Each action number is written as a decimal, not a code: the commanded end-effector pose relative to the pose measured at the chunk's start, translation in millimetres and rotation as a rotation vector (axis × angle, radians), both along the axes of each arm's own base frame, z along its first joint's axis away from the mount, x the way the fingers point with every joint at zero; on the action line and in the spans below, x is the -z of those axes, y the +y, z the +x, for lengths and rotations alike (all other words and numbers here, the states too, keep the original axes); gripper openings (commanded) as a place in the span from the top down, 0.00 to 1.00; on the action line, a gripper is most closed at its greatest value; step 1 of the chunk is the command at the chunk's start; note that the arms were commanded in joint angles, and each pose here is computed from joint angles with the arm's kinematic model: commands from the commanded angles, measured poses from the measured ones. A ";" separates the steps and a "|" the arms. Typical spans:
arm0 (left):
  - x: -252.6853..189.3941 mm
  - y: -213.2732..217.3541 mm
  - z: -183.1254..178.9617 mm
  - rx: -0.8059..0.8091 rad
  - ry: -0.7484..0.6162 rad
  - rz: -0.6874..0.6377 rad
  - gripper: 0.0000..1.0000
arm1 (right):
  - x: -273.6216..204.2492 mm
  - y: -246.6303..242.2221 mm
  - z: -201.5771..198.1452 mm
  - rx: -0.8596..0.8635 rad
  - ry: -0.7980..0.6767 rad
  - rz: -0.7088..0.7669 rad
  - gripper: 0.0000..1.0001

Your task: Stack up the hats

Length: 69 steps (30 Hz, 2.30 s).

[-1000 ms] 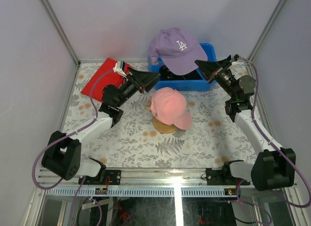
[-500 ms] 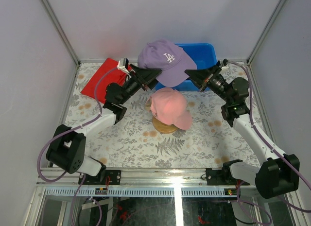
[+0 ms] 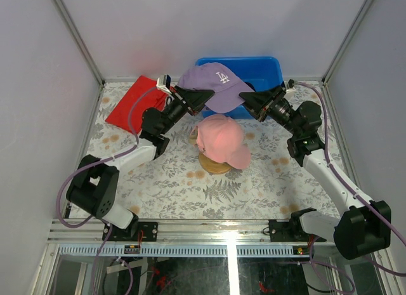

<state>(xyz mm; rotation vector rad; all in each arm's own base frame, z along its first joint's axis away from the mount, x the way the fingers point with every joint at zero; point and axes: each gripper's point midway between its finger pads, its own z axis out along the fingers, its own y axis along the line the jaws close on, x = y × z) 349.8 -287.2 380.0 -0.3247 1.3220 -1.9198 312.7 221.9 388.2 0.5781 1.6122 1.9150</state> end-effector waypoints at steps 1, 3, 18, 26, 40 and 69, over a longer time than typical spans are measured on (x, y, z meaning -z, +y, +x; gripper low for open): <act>-24.4 1.7 0.2 -0.041 -0.089 -0.026 1.00 | -21.2 6.5 -19.0 -0.039 -0.092 0.009 0.66; -25.9 0.4 1.4 -0.038 -0.100 -0.029 1.00 | -20.8 8.1 -19.0 -0.044 -0.088 0.007 0.66; -30.4 -0.4 -9.8 -0.030 -0.142 -0.021 1.00 | -5.3 6.4 -8.9 -0.002 -0.055 -0.035 1.00; -21.9 23.8 -15.6 -0.088 -0.126 0.112 0.24 | -19.5 7.5 -23.1 -0.051 -0.158 -0.172 1.00; 41.1 77.7 -58.4 -0.066 0.134 0.231 0.00 | -35.0 -40.8 -17.9 -0.008 -0.218 -0.052 1.00; 169.0 73.7 -62.7 0.129 0.532 0.380 0.00 | -22.5 -40.2 -28.0 -0.101 -0.200 0.030 1.00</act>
